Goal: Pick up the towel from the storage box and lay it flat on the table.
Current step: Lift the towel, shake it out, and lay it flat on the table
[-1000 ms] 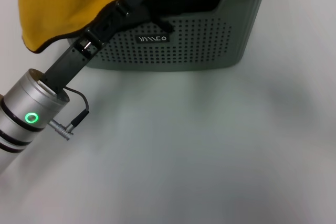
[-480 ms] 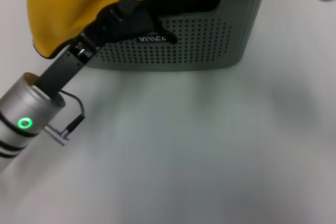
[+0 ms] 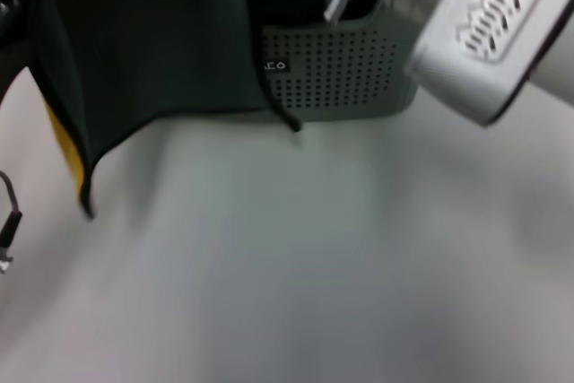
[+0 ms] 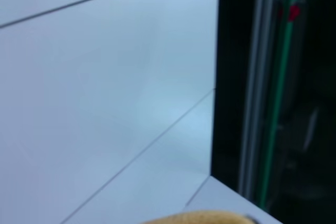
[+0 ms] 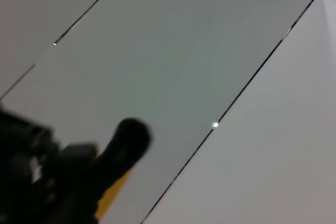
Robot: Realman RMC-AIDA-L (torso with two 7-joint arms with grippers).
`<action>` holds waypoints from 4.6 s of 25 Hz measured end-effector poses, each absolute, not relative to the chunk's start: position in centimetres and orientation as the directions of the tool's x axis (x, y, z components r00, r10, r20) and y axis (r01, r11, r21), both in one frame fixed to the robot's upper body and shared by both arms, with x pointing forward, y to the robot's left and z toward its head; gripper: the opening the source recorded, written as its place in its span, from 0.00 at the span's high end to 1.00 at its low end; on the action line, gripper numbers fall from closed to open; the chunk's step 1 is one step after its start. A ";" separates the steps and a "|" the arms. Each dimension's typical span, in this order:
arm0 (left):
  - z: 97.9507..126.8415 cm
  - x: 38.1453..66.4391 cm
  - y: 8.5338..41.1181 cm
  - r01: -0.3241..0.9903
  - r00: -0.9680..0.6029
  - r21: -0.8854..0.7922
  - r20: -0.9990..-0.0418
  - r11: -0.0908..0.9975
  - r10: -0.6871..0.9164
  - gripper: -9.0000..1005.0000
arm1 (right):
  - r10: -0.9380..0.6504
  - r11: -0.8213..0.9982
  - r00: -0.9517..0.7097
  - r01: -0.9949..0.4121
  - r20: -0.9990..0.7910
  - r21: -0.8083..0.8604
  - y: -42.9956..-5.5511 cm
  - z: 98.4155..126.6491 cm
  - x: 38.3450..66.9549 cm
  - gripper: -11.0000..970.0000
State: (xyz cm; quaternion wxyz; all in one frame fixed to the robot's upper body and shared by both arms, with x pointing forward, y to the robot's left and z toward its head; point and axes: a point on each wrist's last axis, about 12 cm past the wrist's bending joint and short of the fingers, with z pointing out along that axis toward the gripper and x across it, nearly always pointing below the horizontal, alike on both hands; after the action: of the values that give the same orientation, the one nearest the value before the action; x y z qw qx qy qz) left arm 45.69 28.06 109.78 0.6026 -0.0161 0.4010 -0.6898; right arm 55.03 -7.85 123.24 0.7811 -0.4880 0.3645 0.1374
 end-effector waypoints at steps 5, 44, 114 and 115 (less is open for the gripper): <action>111.0 46.8 27.5 0.839 -0.313 -0.543 -0.457 -0.017 -0.833 0.98 | -0.135 0.463 0.658 -0.619 -0.741 -0.634 -8.7 120.7 54.9 0.99; 112.6 47.5 31.0 0.818 -0.359 -0.569 -0.393 -0.082 -0.847 0.98 | -0.062 0.446 0.427 -0.797 -0.902 -0.408 -16.1 121.0 53.8 0.99; 106.6 46.8 27.8 0.688 -0.150 -0.634 -0.599 0.351 -0.787 0.14 | -0.135 0.346 0.370 -0.852 -0.919 -0.394 -12.0 131.9 56.3 0.99; 106.6 46.8 27.7 0.692 -0.134 -0.618 -0.617 0.373 -0.775 0.12 | -0.139 0.345 0.368 -0.852 -0.919 -0.394 -11.8 132.1 56.4 0.99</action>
State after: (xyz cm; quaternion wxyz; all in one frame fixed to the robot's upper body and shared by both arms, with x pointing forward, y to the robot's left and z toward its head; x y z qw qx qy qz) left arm 46.77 27.74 106.59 0.6569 -0.0412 0.5049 -0.5584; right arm 56.41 -11.81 132.08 0.6560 -0.5037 0.4921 0.2715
